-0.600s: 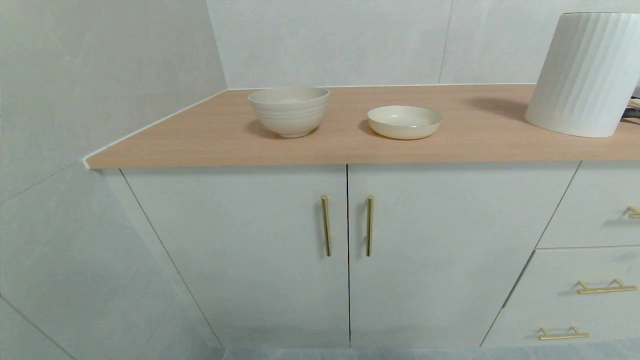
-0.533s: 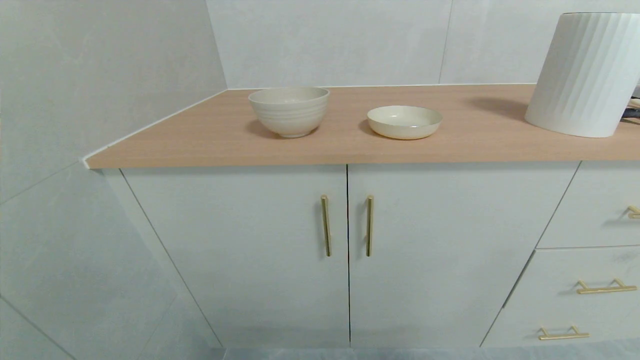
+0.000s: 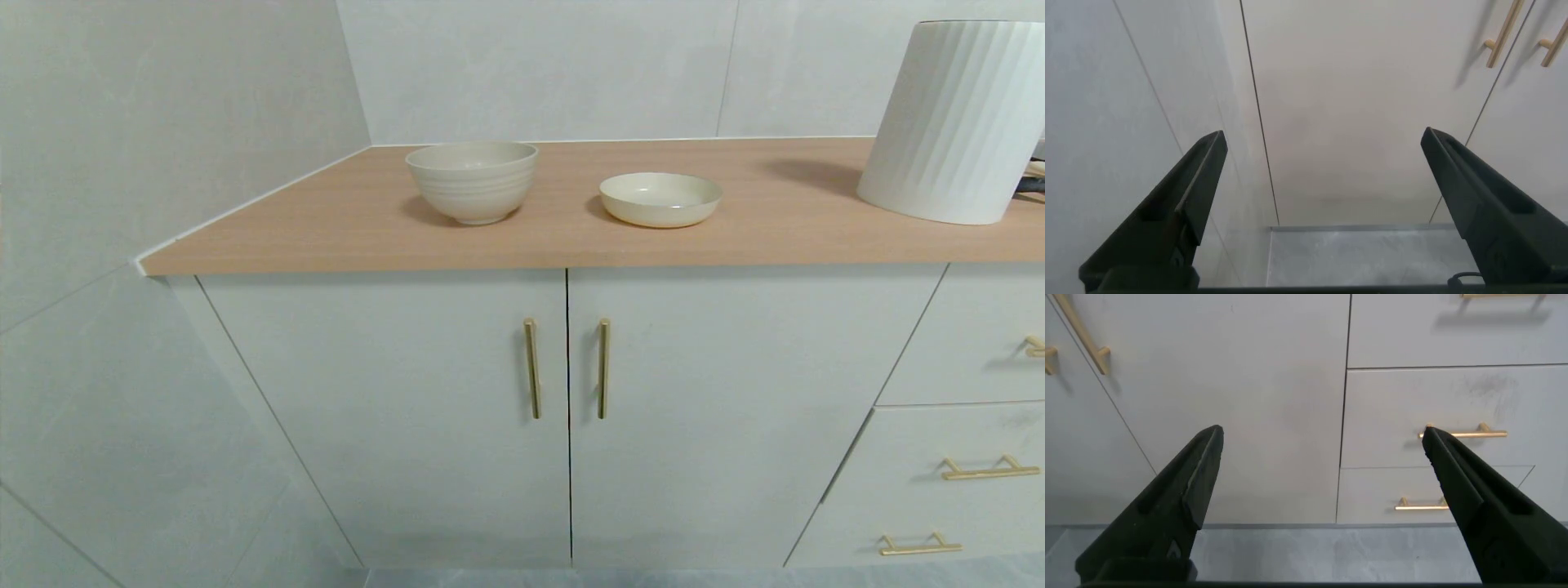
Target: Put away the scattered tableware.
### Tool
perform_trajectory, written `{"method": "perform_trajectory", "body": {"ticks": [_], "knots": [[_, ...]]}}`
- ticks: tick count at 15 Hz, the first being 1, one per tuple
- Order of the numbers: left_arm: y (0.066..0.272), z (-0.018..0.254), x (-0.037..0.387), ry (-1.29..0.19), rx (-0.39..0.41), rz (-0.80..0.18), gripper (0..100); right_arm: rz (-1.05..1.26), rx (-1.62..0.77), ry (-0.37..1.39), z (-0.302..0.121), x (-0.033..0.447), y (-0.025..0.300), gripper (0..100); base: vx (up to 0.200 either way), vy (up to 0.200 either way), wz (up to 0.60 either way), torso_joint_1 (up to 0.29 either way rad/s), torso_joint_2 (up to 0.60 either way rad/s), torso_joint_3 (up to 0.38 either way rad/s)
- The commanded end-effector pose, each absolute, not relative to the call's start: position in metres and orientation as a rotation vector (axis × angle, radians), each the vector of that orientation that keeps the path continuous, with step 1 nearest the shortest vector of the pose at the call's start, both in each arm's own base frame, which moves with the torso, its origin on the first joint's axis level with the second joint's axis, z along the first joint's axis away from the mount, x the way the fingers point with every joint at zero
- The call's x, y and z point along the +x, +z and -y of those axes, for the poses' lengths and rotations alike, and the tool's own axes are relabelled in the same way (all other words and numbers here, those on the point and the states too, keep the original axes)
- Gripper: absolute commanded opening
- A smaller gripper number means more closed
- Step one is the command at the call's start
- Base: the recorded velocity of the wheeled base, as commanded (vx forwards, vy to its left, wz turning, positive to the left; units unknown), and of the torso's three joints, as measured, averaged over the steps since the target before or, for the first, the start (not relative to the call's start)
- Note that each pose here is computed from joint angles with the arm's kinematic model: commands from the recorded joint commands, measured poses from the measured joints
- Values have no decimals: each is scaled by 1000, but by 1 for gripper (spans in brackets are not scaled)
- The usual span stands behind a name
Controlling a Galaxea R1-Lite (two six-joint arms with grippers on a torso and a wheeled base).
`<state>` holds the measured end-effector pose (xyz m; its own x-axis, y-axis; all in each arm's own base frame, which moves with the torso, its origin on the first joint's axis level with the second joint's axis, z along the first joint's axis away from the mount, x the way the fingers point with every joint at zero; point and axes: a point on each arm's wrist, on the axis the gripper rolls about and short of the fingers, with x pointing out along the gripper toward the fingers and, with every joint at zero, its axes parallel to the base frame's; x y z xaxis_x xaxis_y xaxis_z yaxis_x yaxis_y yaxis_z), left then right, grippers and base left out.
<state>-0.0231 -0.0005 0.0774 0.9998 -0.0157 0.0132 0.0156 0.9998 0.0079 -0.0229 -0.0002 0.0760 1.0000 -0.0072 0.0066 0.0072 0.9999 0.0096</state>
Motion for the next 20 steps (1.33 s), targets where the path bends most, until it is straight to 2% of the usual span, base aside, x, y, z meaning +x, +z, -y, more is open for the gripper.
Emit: {"method": "perform_trajectory", "body": {"ticks": [1,5,6,7,8,11,14,18,20], "knots": [[77,1,-23,-15,8,14,100,6,9,-6,0,-23,76,100,0,0,0,0,0,0],[77,1,-23,-15,8,14,100,28,-12,6,0,-24,81,100,0,0,0,0,0,0],[77,1,-23,-15,8,14,100,59,-15,39,-1,-27,96,100,0,0,0,0,0,0],[77,1,-23,-15,8,14,100,82,-12,108,-2,-28,132,100,0,0,0,0,0,0],[77,1,-23,-15,8,14,100,1,-14,178,-3,-11,160,100,0,0,0,0,0,0],[77,1,-23,-15,8,14,100,-244,-17,369,-10,54,193,100,0,0,0,0,0,0],[77,1,-23,-15,8,14,100,-345,7,566,-42,117,223,100,0,0,0,0,0,0],[77,1,-23,-15,8,14,100,-408,-27,633,-92,185,222,100,0,0,0,0,0,0],[77,1,-23,-15,8,14,100,-446,49,668,-117,211,220,100,0,0,0,0,0,0]]}}
